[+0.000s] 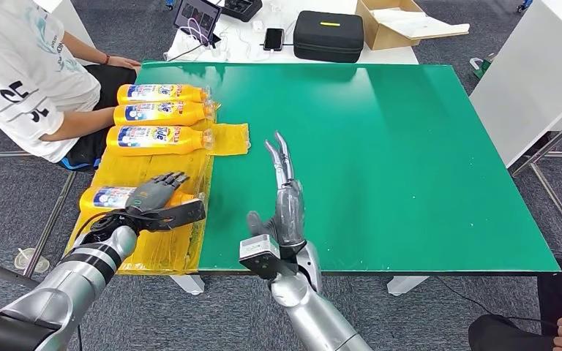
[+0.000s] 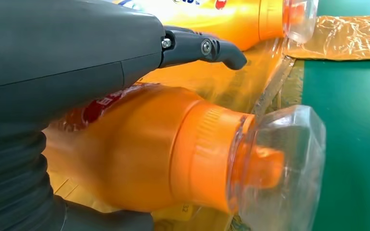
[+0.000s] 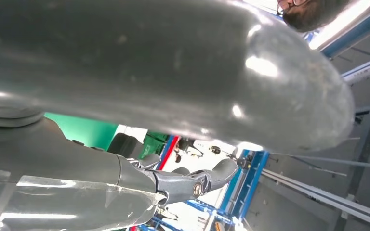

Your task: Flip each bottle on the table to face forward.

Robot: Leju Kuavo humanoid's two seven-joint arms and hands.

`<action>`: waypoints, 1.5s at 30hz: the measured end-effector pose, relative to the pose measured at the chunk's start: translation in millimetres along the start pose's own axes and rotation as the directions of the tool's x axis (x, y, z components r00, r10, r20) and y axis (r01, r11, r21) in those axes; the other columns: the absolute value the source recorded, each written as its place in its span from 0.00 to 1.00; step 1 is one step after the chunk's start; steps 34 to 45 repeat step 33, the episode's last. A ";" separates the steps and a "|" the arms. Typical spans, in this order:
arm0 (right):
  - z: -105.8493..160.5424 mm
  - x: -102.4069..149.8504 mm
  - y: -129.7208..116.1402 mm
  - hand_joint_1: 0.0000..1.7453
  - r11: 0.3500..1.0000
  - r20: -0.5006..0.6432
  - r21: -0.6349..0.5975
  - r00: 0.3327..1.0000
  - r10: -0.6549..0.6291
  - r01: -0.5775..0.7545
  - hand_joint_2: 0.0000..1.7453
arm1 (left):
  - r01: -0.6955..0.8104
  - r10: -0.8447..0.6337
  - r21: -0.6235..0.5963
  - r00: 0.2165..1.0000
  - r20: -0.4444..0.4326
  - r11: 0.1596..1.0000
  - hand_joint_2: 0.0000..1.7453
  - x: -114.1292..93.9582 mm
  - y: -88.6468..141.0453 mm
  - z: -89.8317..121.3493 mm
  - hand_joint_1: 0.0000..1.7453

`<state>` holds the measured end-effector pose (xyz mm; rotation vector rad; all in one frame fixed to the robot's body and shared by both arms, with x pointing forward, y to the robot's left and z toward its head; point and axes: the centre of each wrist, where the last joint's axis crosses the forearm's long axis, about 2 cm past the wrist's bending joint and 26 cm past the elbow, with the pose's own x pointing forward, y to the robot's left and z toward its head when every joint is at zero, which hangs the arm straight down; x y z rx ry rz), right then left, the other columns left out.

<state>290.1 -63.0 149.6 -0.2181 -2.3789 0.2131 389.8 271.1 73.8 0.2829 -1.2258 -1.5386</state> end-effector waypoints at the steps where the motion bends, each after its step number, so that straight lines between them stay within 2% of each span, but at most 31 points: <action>1: 0.3 -0.4 0.4 0.00 1.000 -0.002 0.003 1.000 -0.001 0.001 0.00 | -0.004 0.004 -0.002 1.000 0.002 1.000 1.00 0.0 0.0 0.0 0.00; 3: 0.6 -0.9 1.2 0.00 1.000 -0.004 0.007 1.000 -0.001 0.001 0.00 | -0.010 0.010 -0.005 1.000 0.006 1.000 1.00 0.0 -0.1 0.0 0.00; 7: 0.8 -2.2 2.6 0.00 1.000 -0.008 0.018 1.000 -0.003 0.004 0.00 | -0.043 0.044 -0.027 0.999 0.025 0.999 0.00 -0.2 -1.3 0.2 0.00; 14: 2.0 -4.8 3.7 0.00 1.000 -0.017 0.030 1.000 -0.003 0.004 0.00 | -0.133 0.137 -0.056 0.988 0.075 0.990 0.00 -1.5 -4.0 1.3 0.00; 17: 3.6 -5.9 4.2 0.00 0.999 -0.024 0.035 1.000 -0.005 0.005 0.00 | -0.278 0.284 -0.064 0.944 0.165 0.959 0.00 -3.2 -4.5 2.7 0.00; 19: 4.8 -6.5 4.4 0.00 0.999 -0.030 0.037 1.000 -0.007 0.008 0.00 | -0.459 0.459 -0.067 0.848 0.266 0.886 0.00 -2.8 -7.7 4.4 0.00; 22: 6.4 -7.6 4.5 0.00 0.999 -0.039 0.038 0.999 -0.010 0.011 0.00 | -0.707 0.656 -0.057 0.618 0.433 0.704 0.00 2.2 -16.1 8.3 0.00; 25: 7.9 -8.5 4.8 0.00 0.999 -0.044 0.042 0.999 -0.006 0.008 0.00 | -0.823 0.681 -0.013 0.462 0.568 0.569 0.00 8.8 -14.4 11.4 0.00; 28: 9.4 -9.3 5.2 0.00 0.999 -0.043 0.051 0.999 0.002 0.000 0.00 | -0.874 0.650 0.051 0.397 0.648 0.483 0.00 13.5 -4.8 11.5 0.00; 30: 10.3 -9.6 6.0 0.00 0.998 -0.043 0.057 0.999 0.008 -0.005 0.00 | -0.901 0.616 0.109 0.371 0.695 0.419 0.00 17.2 3.6 10.4 0.00; 33: 11.1 -9.6 7.1 0.00 0.998 -0.040 0.065 0.999 0.015 -0.012 0.00 | -0.920 0.556 0.215 0.372 0.743 0.329 0.00 23.3 14.3 9.6 0.00; 45: 11.1 -9.6 7.1 0.00 0.998 -0.040 0.065 0.999 0.015 -0.012 0.00 | -0.920 0.556 0.215 0.372 0.743 0.329 0.00 23.3 14.3 9.6 0.00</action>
